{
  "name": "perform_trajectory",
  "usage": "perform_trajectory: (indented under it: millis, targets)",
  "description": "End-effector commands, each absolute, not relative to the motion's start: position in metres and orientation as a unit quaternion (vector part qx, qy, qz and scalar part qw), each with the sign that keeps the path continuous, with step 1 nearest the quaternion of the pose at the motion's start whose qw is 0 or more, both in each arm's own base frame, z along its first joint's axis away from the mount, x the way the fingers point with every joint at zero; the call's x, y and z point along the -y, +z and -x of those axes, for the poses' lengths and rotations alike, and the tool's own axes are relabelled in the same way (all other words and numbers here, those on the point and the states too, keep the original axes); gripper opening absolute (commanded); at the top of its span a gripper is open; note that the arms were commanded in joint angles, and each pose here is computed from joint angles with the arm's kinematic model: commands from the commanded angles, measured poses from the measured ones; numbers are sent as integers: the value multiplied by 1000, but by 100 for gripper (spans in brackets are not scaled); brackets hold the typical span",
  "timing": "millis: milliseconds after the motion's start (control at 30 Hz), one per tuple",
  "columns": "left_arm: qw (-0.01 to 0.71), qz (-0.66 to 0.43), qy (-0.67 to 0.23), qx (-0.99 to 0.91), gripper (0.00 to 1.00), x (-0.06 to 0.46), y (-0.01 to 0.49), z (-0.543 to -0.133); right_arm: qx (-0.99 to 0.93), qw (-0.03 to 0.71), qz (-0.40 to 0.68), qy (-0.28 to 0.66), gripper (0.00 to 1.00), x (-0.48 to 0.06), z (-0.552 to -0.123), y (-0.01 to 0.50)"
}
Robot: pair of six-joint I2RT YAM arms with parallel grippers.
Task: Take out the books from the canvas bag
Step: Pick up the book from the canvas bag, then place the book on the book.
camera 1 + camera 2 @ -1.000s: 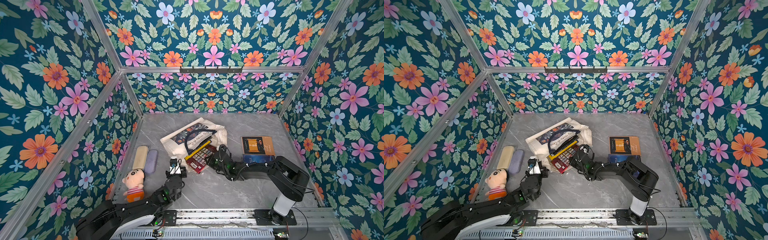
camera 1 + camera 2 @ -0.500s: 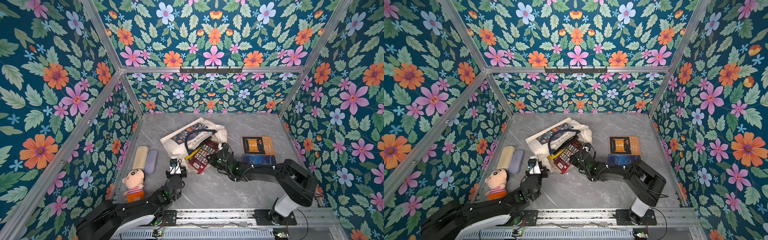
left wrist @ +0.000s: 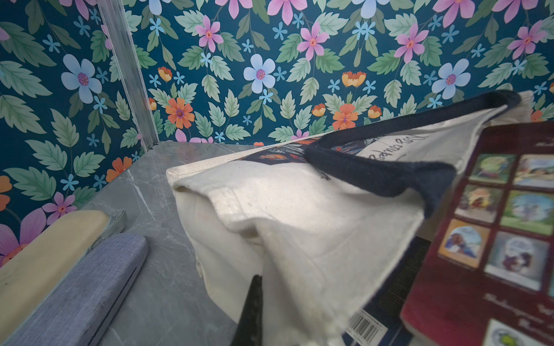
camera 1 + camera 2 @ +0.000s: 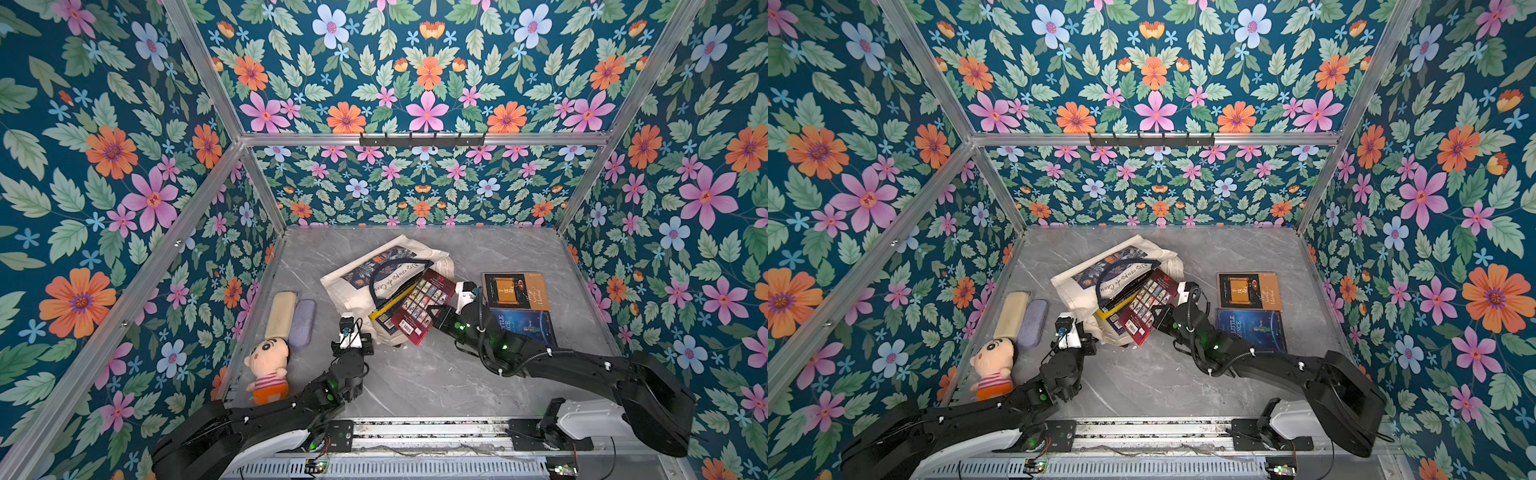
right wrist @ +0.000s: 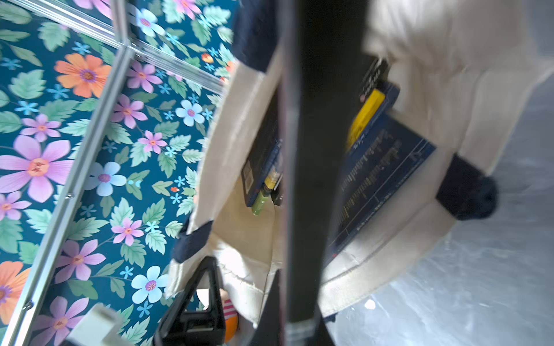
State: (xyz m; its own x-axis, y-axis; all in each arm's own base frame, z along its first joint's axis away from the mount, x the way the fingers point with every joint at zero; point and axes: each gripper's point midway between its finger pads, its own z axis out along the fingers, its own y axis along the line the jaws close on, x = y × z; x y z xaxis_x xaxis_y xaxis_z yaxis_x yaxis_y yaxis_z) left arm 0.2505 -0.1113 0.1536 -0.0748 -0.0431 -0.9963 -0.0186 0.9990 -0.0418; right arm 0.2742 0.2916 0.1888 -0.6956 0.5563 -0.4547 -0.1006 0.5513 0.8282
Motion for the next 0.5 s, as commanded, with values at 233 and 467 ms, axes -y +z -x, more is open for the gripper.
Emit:
perform_trajectory:
  millis: [233, 467]
  targets:
    - [684, 29, -11, -729, 0, 110, 158, -251, -783, 471, -194, 356, 0, -199, -264, 212]
    - [683, 30, -11, -729, 0, 110, 158, -251, -775, 479, -252, 327, 0, -142, -262, 205]
